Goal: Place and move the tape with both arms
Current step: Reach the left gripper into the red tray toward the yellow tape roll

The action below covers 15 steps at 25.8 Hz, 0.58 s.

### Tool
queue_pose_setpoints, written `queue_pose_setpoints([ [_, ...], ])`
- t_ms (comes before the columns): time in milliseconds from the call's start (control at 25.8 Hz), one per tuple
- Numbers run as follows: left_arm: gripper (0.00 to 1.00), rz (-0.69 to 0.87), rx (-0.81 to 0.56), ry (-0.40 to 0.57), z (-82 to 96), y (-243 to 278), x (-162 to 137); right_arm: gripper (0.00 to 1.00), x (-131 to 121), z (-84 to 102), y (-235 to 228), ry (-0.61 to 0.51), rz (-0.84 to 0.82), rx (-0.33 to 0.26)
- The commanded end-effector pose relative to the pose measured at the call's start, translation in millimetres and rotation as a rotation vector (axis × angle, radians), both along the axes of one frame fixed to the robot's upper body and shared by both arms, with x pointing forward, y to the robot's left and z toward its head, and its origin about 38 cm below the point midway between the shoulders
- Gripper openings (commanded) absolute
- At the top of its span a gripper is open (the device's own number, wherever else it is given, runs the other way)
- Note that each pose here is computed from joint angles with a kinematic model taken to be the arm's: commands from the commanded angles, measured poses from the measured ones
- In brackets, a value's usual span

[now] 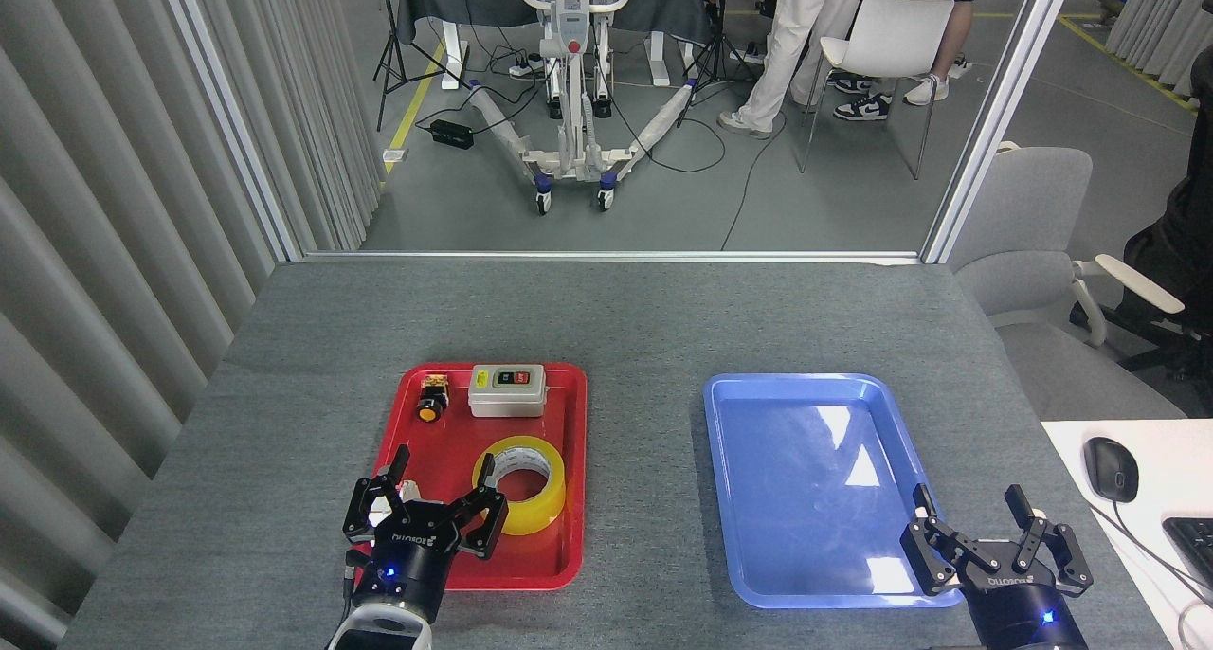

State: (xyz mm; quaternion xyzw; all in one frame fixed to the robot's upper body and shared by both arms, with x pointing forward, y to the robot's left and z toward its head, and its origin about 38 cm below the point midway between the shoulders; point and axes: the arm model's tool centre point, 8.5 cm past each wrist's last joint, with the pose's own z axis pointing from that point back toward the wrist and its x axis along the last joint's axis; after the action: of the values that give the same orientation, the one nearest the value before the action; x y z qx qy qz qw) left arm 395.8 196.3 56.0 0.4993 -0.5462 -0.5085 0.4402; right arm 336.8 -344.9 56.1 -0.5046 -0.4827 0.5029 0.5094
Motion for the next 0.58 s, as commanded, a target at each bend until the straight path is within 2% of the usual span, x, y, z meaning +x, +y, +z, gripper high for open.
queue_pose_setpoints([
  [0,1.0,0.002,0.0,0.007,-0.6,1.1,0.1,1.0,-2.1,-3.2,1.4,0.01,-0.001,0.005],
  [232,1.0,0.003,-0.03,-0.006,6.6,0.8,3.9,1.0,-3.8,-5.6,3.8,0.013,-0.001,0.015],
  [426,1.0,-0.008,-0.049,-0.044,26.2,-5.2,25.5,1.0,-3.8,-5.6,3.8,0.013,-0.001,0.016],
  [542,1.0,-0.013,-0.045,0.059,14.7,-9.3,40.9,1.0,-3.4,-7.4,8.6,0.01,-0.009,0.037],
])
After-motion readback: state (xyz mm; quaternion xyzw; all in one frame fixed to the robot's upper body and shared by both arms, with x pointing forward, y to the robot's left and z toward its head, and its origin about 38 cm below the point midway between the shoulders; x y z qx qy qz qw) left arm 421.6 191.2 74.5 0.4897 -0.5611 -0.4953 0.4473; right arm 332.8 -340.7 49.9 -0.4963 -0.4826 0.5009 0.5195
